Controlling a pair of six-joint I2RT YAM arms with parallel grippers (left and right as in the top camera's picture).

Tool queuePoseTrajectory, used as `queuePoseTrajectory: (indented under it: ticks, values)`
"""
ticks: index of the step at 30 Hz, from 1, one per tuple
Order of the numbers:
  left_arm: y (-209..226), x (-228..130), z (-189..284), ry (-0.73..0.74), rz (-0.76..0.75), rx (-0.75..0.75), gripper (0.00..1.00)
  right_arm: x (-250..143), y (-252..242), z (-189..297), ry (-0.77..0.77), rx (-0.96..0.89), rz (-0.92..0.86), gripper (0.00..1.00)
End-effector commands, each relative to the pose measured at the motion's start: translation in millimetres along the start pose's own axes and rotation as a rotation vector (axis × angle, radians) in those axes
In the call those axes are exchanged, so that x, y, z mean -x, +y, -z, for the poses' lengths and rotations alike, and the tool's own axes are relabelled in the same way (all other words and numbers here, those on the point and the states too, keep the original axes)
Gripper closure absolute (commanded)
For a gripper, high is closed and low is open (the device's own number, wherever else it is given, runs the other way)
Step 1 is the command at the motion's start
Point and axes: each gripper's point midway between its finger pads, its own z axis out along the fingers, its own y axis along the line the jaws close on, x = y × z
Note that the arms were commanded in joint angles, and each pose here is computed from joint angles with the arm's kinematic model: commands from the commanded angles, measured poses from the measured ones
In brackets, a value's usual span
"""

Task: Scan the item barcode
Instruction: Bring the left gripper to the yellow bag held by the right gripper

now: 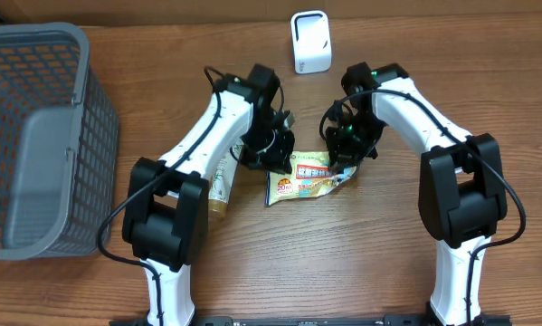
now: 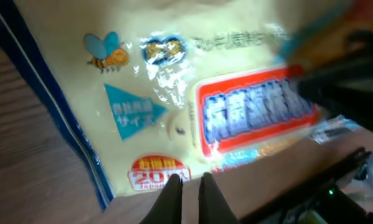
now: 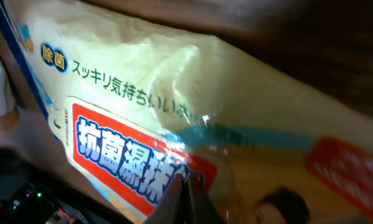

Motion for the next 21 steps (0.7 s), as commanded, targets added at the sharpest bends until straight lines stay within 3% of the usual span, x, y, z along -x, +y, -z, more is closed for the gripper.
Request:
queuePoseTrajectory:
  ticks: [1,5,7,10,21]
  values:
    - [13,-14,-33,0.077,0.069,-0.034,0.96,-6,1,-4,0.013,0.029,0.012,0.96]
    - [42,-23,-57,0.092,0.114,0.052,0.95,-11,-12,-9,0.03,-0.031,-0.004,0.96]
    - [79,-21,-55,0.046,0.226,0.248,0.96,-10,-24,-8,0.023,-0.1,-0.035,0.96]
    - [100,-21,-48,0.012,0.291,0.37,0.96,-11,-36,-6,0.019,-0.169,-0.098,0.96]
    - [92,-11,-21,0.005,0.292,0.38,0.96,-22,-25,40,-0.013,-0.172,-0.121,0.96]
